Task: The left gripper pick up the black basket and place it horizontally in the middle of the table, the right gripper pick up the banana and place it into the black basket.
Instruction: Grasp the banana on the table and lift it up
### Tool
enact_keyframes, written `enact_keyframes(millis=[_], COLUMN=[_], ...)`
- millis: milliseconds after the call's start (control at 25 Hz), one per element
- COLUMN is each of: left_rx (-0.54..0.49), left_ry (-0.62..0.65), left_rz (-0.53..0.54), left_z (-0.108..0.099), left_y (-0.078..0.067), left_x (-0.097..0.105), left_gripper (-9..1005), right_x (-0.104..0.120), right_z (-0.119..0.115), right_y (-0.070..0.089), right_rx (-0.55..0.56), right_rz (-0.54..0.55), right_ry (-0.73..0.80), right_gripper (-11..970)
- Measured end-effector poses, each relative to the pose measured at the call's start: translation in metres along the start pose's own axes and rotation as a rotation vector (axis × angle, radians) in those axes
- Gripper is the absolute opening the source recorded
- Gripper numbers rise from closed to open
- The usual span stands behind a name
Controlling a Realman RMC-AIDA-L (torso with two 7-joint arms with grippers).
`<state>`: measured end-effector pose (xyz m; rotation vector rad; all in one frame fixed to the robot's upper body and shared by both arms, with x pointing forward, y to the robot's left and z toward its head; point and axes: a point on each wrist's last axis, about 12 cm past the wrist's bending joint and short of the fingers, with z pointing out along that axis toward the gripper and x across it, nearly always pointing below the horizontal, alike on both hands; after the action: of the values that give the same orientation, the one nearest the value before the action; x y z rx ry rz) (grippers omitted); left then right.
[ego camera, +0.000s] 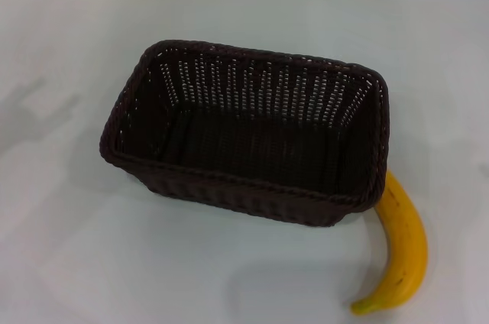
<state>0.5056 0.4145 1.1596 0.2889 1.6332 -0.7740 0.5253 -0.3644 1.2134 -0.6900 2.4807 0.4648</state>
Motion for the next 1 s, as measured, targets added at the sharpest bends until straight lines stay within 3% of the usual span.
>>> enact_keyframes(millis=[240, 520, 1000], left_rx=[-0.018, -0.016, -0.007], left_ry=[-0.016, -0.017, -0.012], left_rz=[-0.004, 0.005, 0.026], left_z=[-0.004, -0.004, -0.002], left_y=[0.001, 0.001, 0.003], left_x=[0.000, 0.000, 0.001], left_gripper=[861, 861, 861], right_x=[-0.019, -0.035, -0.043], right_z=[0.030, 0.066, 0.097], right_y=[0.030, 0.066, 0.100], right_rx=[-0.078, -0.131, -0.130], right_rz=[-0.085, -0.110, -0.124], right_ry=[0.135, 0.211, 0.291], right_gripper=[871, 870, 869])
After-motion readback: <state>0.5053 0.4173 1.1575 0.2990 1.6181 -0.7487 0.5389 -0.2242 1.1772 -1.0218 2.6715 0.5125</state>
